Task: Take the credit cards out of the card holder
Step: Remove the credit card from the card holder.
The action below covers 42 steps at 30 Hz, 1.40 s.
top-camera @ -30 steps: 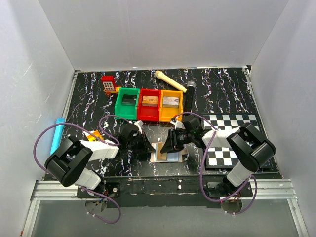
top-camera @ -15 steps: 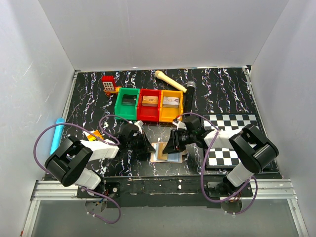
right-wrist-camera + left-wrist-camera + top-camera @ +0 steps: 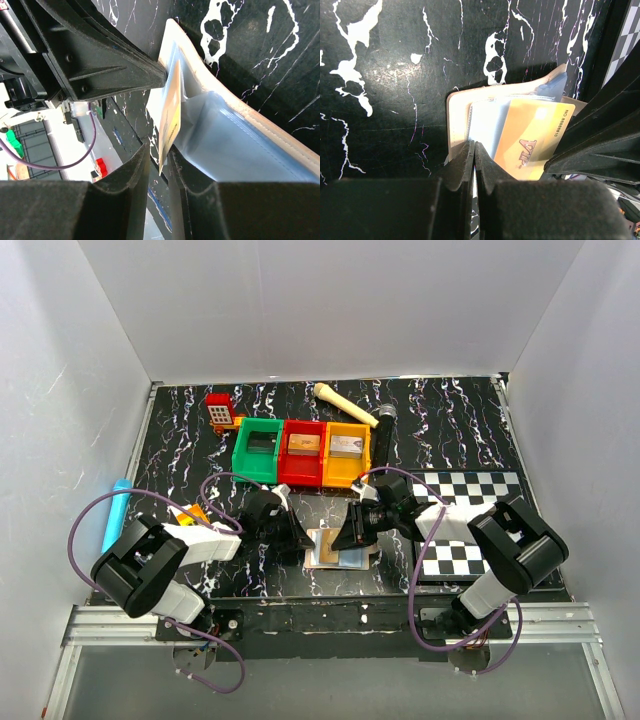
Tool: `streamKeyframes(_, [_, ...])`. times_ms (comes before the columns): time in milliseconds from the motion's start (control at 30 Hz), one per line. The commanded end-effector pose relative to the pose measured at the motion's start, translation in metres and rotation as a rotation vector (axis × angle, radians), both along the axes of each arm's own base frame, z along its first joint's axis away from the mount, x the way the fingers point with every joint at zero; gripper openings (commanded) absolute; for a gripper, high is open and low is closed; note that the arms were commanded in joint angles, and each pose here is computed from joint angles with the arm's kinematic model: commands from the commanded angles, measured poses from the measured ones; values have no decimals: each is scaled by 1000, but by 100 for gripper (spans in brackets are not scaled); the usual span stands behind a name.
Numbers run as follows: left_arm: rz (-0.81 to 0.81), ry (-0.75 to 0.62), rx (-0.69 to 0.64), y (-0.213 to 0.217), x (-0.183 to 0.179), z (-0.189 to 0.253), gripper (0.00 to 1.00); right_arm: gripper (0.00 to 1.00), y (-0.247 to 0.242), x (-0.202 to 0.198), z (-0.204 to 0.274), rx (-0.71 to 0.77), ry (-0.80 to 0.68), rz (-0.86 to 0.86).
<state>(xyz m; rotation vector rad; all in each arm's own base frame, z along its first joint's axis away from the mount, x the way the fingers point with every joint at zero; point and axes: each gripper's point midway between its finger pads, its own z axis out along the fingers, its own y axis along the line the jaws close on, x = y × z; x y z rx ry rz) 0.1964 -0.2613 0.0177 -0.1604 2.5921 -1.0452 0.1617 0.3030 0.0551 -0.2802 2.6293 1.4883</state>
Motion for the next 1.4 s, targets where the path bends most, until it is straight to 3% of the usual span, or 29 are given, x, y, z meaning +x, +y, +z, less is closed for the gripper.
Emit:
streamKeyframes(0, [27, 71, 135, 24, -11, -32, 0, 27, -1, 1, 10, 34, -39, 13])
streamKeyframes(133, [25, 76, 138, 24, -12, -33, 0, 27, -2, 1, 11, 34, -40, 13])
streamKeyframes(367, [25, 76, 140, 24, -11, -33, 0, 18, -4, 3, 13, 34, -48, 12])
streamKeyframes(600, [24, 79, 141, 24, -11, -34, 0, 1, -6, 3, 12, 33, -43, 8])
streamKeyframes(833, [28, 79, 138, 25, -11, -34, 0, 1, -9, 3, 12, 42, -36, 5])
streamKeyframes(1033, [13, 64, 120, 22, -11, -30, 0, 22, -5, 5, 14, 72, -28, 3])
streamKeyframes(1367, [9, 55, 102, 20, -11, -27, 0, 24, -3, 7, 11, 68, -8, -3])
